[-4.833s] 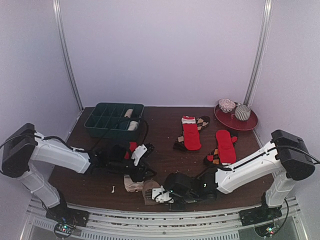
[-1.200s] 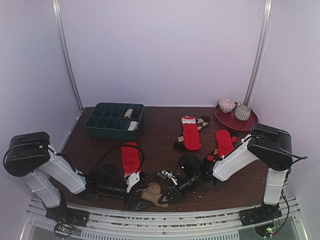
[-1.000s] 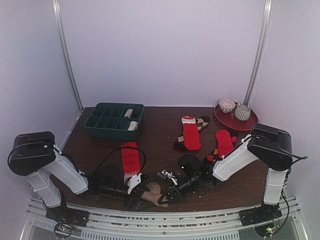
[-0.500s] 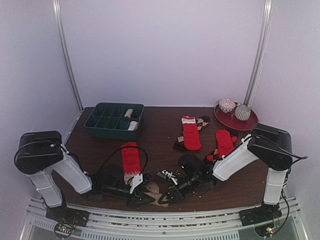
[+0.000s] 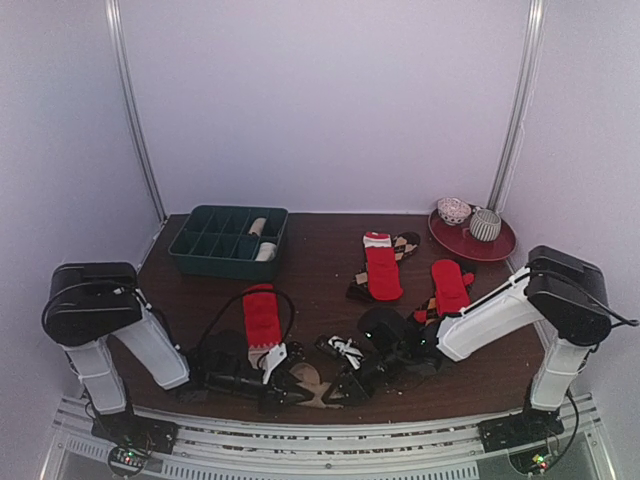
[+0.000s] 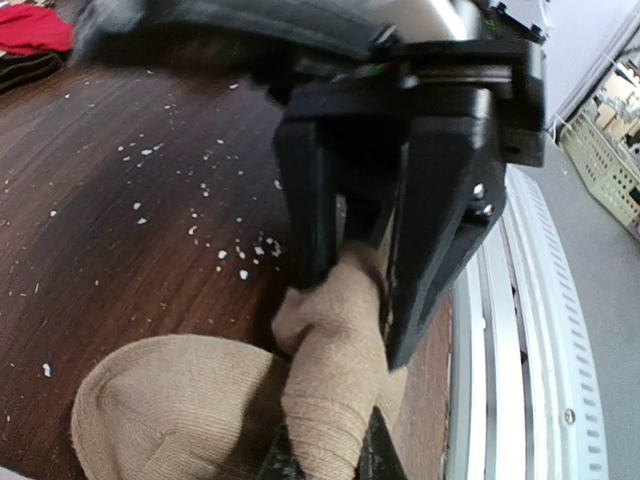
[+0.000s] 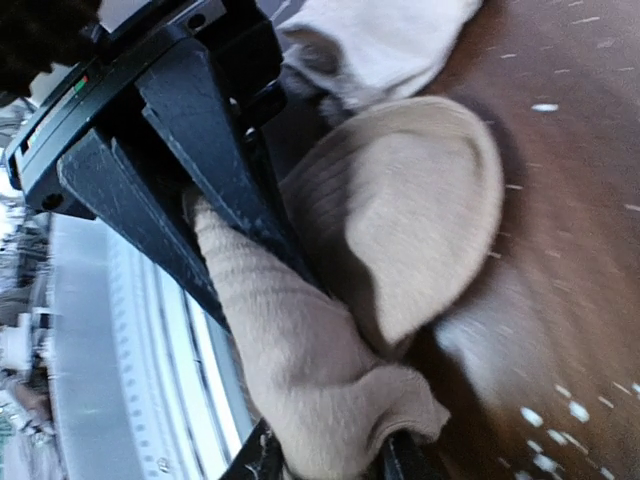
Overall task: Roll the socks
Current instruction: Roll a pair of socks at the center of the board.
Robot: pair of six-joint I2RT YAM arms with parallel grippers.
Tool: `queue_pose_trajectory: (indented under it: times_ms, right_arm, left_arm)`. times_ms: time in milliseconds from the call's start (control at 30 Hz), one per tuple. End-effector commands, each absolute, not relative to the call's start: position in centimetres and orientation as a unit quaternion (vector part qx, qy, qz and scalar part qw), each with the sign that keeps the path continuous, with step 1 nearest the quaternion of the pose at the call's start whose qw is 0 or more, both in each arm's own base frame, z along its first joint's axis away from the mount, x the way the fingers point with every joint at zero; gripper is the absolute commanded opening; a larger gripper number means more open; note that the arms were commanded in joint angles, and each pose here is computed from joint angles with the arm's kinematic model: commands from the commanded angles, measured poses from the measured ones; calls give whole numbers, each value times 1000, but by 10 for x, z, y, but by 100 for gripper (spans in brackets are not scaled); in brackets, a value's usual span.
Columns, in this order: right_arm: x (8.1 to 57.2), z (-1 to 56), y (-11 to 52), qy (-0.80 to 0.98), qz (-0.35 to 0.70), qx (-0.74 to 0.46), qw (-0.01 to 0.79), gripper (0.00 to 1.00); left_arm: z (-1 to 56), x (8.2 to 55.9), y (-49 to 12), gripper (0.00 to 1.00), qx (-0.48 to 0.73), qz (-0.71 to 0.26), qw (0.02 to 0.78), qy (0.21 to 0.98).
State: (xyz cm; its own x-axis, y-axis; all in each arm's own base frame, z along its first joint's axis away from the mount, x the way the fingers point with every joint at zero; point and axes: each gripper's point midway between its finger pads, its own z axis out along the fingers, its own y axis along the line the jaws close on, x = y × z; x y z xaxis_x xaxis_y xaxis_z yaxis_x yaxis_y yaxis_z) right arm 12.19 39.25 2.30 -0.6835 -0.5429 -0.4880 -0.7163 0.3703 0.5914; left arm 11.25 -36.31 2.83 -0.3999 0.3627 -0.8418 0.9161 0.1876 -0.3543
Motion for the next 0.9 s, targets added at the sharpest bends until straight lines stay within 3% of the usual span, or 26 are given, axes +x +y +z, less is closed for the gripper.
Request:
queue_pose_trajectory:
  times_ms: [0, 200, 333, 633, 867]
  right_arm:
    - [160, -6, 322, 884, 210, -376, 183, 31]
    - [162, 70, 344, 774, 173, -483, 372, 40]
    - [143, 87, 359, 710, 149, -540, 428, 44]
    - [133, 67, 388, 691, 139, -567, 425, 47]
    - [117, 67, 404, 684, 188, -575, 408, 49]
  left_arm:
    - [-43, 101, -324, 0, 396, -391, 199, 806]
    - [-55, 100, -315, 0, 367, -390, 174, 826]
    - [-55, 100, -315, 0, 367, -391, 173, 826]
    - [-56, 100, -317, 0, 375, -389, 168, 825]
    - [-57, 99, -317, 0, 378, -388, 167, 823]
